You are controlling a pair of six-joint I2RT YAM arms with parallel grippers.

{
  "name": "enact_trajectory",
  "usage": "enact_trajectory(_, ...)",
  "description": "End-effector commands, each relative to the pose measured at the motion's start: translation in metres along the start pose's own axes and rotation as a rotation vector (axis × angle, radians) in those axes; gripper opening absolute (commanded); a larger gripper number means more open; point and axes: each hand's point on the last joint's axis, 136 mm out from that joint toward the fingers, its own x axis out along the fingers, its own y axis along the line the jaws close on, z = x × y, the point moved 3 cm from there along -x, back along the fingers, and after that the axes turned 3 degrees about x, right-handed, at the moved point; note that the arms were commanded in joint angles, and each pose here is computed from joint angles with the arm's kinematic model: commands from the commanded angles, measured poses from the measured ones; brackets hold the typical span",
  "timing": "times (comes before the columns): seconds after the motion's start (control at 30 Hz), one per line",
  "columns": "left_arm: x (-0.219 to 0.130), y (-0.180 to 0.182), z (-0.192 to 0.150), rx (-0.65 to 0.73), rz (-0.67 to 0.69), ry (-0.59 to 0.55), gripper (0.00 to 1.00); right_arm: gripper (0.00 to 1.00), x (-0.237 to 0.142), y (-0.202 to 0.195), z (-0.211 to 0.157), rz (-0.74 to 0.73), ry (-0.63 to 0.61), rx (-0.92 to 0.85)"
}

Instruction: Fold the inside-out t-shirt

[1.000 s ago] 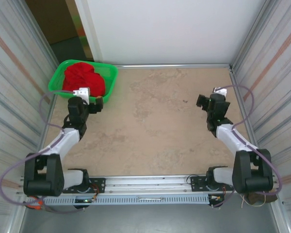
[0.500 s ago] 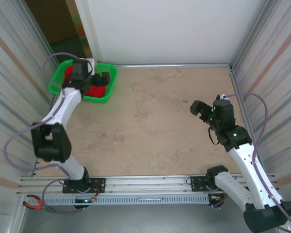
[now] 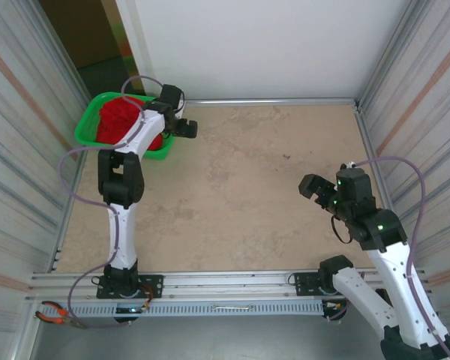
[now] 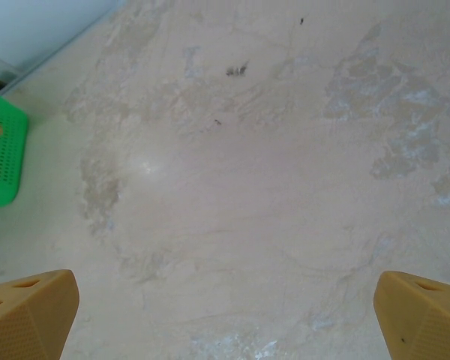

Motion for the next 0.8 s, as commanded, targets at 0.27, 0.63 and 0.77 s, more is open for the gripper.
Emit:
enact_trajectory(0.27, -0.004, -0.112, 0.002, -0.005, -0.42, 0.071, 0.99, 0.99, -0.021, -0.005, 0.009, -0.035, -0.041, 0.004)
enact_trajectory(0.63, -0.063, -0.344, -0.045, 0.219, -0.791, 0.027, 0.99, 0.99, -0.03, -0.006, 0.015, -0.036, -0.072, 0.043)
enact_trajectory(0.77, -0.109, -0.404, -0.061, 0.302, -0.917, -0.023, 0.99, 0.99, -0.036, -0.003, 0.018, -0.028, -0.081, 0.052)
